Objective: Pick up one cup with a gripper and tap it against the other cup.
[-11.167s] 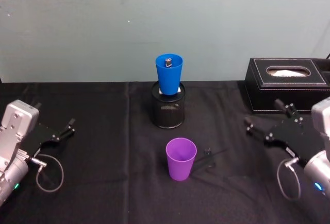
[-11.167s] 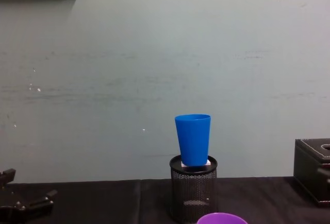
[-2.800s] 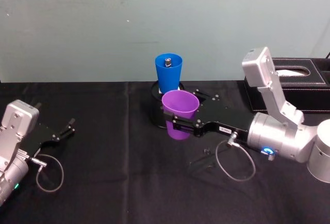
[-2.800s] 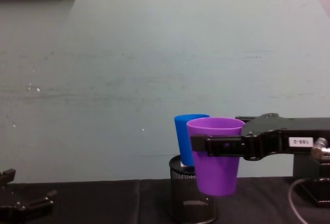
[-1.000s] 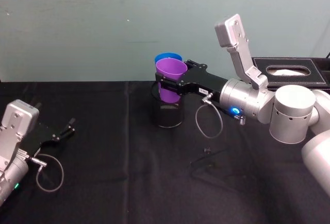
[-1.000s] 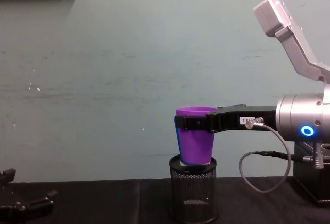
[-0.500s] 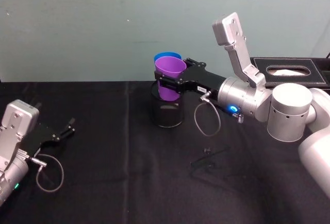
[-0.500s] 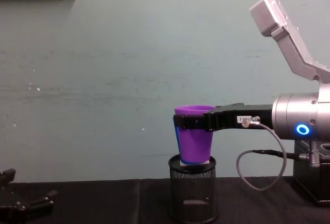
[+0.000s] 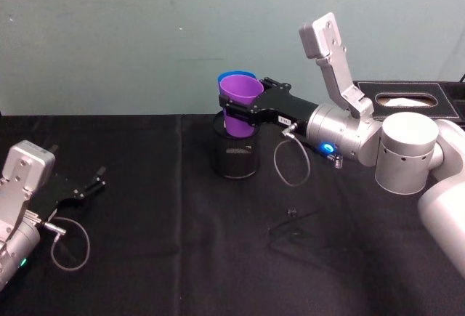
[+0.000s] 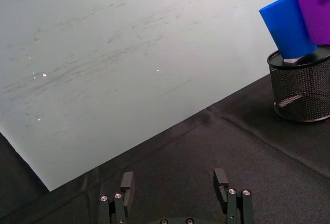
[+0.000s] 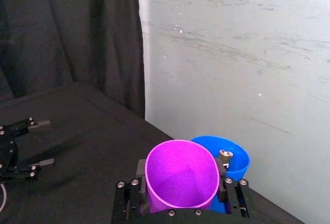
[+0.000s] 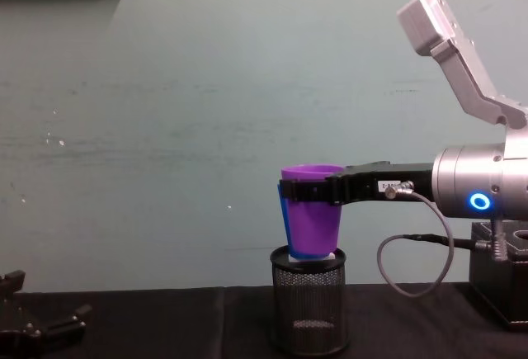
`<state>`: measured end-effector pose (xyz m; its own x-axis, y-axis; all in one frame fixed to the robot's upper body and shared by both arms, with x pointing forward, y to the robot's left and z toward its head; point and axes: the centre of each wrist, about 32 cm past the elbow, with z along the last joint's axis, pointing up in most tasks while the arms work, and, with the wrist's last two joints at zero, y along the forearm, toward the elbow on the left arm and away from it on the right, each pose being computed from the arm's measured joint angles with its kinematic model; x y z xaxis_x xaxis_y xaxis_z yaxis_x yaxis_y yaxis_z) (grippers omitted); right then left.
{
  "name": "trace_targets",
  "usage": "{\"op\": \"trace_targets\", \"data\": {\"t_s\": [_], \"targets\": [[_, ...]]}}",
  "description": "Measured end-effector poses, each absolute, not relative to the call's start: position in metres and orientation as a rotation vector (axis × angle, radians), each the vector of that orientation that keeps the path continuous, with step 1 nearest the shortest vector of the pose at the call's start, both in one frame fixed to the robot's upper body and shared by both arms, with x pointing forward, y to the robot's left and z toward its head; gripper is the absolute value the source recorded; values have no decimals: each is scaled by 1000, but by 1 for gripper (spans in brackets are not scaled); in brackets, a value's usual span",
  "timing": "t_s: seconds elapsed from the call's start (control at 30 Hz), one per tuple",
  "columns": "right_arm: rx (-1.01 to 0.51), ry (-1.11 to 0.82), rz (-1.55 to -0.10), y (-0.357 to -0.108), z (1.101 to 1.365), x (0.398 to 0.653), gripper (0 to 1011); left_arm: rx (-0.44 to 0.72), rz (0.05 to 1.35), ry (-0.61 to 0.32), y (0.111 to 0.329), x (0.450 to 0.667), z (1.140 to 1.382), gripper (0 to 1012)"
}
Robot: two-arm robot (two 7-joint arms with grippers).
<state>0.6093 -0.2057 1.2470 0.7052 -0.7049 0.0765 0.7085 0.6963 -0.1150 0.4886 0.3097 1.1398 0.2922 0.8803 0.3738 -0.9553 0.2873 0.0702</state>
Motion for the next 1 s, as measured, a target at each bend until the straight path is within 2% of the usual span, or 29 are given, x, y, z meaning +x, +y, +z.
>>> {"op": "trace_targets", "data": {"t_s": [1.0], "targets": [[-133,-26,-804,-204,1253,622,741,304,1248,-285,310,489,1140,1000]]}}
